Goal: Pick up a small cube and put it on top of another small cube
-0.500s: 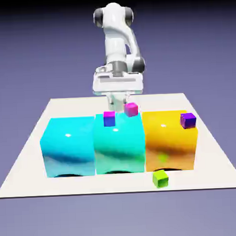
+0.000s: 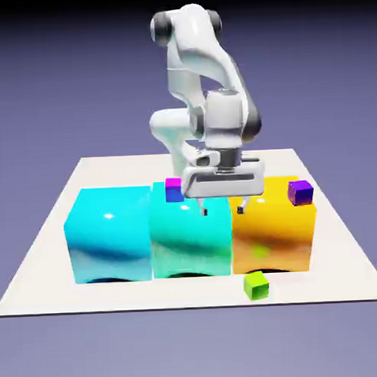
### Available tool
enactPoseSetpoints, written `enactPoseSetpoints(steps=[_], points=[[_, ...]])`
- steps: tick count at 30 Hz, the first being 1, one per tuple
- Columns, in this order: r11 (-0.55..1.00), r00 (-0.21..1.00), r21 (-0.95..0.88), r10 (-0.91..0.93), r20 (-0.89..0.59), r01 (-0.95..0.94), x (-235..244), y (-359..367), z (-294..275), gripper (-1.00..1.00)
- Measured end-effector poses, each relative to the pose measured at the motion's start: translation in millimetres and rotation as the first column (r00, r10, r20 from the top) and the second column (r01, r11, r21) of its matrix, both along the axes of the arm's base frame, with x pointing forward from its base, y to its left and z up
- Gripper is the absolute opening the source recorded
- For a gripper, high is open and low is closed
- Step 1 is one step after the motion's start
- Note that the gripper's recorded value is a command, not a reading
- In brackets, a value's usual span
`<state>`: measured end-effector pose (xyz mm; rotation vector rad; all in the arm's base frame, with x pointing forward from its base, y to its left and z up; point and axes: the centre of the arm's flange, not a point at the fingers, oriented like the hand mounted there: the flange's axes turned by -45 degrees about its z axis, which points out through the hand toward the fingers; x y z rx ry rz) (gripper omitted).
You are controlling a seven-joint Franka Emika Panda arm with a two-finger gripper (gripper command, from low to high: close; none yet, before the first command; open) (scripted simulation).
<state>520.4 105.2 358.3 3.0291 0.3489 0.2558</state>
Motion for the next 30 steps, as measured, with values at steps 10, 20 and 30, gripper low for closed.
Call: enactPoseSetpoints(steps=[10,20,30], points=[[0.997,0.940,-0.058,0.028,-0.341,-0.051,44.8,54.4,-82.5,0.00],[0.993,0.787,-0.083,0.012,-0.617,-0.081,67.4,91.9,-160.6,0.00],[0.993,0.705,-0.088,-0.005,-0.709,-0.080,44.2,89.4,-250.5,-1.00]])
